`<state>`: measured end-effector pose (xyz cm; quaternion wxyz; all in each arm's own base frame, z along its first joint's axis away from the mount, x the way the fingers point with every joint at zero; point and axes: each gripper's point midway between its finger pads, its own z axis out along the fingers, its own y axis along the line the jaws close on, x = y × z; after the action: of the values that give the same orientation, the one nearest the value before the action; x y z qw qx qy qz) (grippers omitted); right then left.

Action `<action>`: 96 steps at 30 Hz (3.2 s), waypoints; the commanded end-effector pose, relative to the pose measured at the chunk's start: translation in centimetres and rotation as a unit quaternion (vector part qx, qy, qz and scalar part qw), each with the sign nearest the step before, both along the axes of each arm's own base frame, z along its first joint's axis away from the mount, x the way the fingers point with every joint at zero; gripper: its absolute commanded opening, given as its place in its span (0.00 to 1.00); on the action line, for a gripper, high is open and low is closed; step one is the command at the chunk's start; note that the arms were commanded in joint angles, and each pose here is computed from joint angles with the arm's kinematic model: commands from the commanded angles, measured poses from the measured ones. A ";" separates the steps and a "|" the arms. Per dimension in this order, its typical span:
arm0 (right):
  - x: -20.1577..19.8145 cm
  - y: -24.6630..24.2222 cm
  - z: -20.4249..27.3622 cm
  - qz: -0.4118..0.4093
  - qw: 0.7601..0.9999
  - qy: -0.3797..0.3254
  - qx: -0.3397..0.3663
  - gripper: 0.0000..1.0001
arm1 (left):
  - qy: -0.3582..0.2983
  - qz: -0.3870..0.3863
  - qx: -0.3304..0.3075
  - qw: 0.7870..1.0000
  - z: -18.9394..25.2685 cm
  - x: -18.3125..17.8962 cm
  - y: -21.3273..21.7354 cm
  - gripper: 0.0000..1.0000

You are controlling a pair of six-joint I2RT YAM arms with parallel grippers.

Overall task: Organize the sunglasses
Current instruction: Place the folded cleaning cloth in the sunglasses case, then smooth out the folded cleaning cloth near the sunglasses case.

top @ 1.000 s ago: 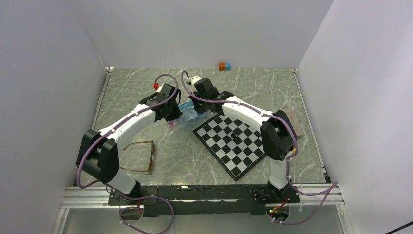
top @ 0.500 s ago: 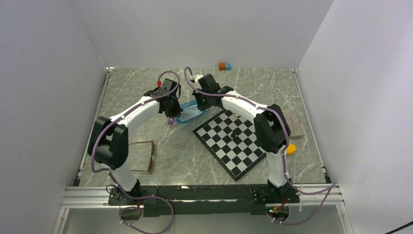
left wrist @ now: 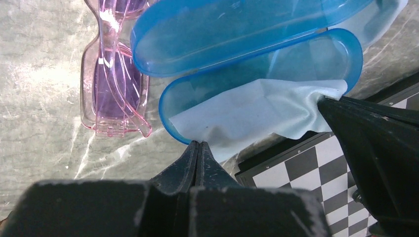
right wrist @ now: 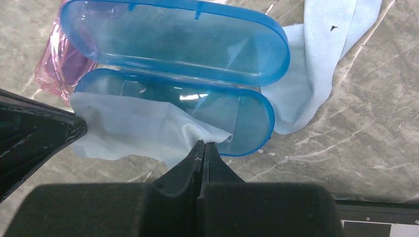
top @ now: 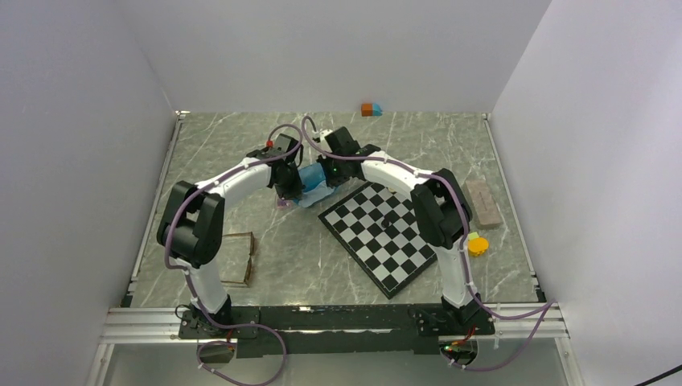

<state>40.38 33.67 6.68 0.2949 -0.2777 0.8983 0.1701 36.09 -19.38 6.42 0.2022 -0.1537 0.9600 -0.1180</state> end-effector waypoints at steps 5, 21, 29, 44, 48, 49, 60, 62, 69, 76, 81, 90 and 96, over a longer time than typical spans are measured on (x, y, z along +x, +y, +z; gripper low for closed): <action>1.7 -0.1 0.2 -0.022 1.000 -0.012 0.006 0.00 | -0.016 0.009 -0.005 1.000 -0.4 1.1 -0.2 0.00; 3.7 -0.6 -2.4 -0.054 0.997 -0.045 0.007 0.00 | -0.063 0.034 0.039 0.997 -1.6 2.7 -0.1 0.00; 4.3 -0.4 -1.2 -0.059 0.994 -0.081 0.032 0.00 | -0.088 0.048 0.035 0.994 -0.9 3.1 -0.7 0.00; 5.3 -0.1 -0.6 -0.054 0.991 -0.117 0.044 0.00 | -0.102 0.070 0.038 0.992 -0.2 3.2 -0.5 0.00; 4.8 -0.4 -1.5 -0.054 0.994 -0.095 0.027 0.00 | -0.098 0.072 0.043 0.992 -0.5 3.1 -0.4 0.00; 4.7 -0.5 -1.6 -0.054 0.994 -0.092 0.026 0.00 | -0.096 0.074 0.048 0.991 -0.5 3.1 -0.2 0.00; 5.0 -1.0 -1.1 -0.079 0.992 -0.099 0.024 0.30 | -0.104 0.074 0.063 0.990 0.1 2.6 -0.1 0.22; 5.1 -1.1 -0.6 -0.084 0.991 -0.105 0.028 0.34 | -0.111 0.073 0.070 0.989 0.8 2.6 -0.2 0.25; 5.4 -1.8 1.8 -0.114 0.983 -0.136 0.049 0.44 | -0.121 0.079 0.082 0.986 2.5 2.2 -0.1 0.30; 5.5 -2.2 2.6 -0.130 0.977 -0.155 0.063 0.46 | -0.135 0.085 0.080 0.984 4.1 1.1 0.2 0.36; 5.7 -2.3 2.0 -0.131 0.978 -0.153 0.054 0.51 | -0.129 0.080 0.076 0.985 4.2 0.4 0.4 0.51; 6.1 -3.0 -0.6 -0.128 0.982 -0.133 0.026 0.53 | -0.103 0.056 0.026 0.993 1.4 1.5 -0.7 0.57; 5.9 -2.7 -1.8 -0.114 0.987 -0.106 0.042 0.50 | -0.089 0.055 0.017 0.994 -0.1 2.1 -0.8 0.53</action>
<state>45.27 30.34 4.23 0.4120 -0.1803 0.8850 0.1203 37.56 -19.12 6.71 0.2984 -0.2002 0.9298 -0.0795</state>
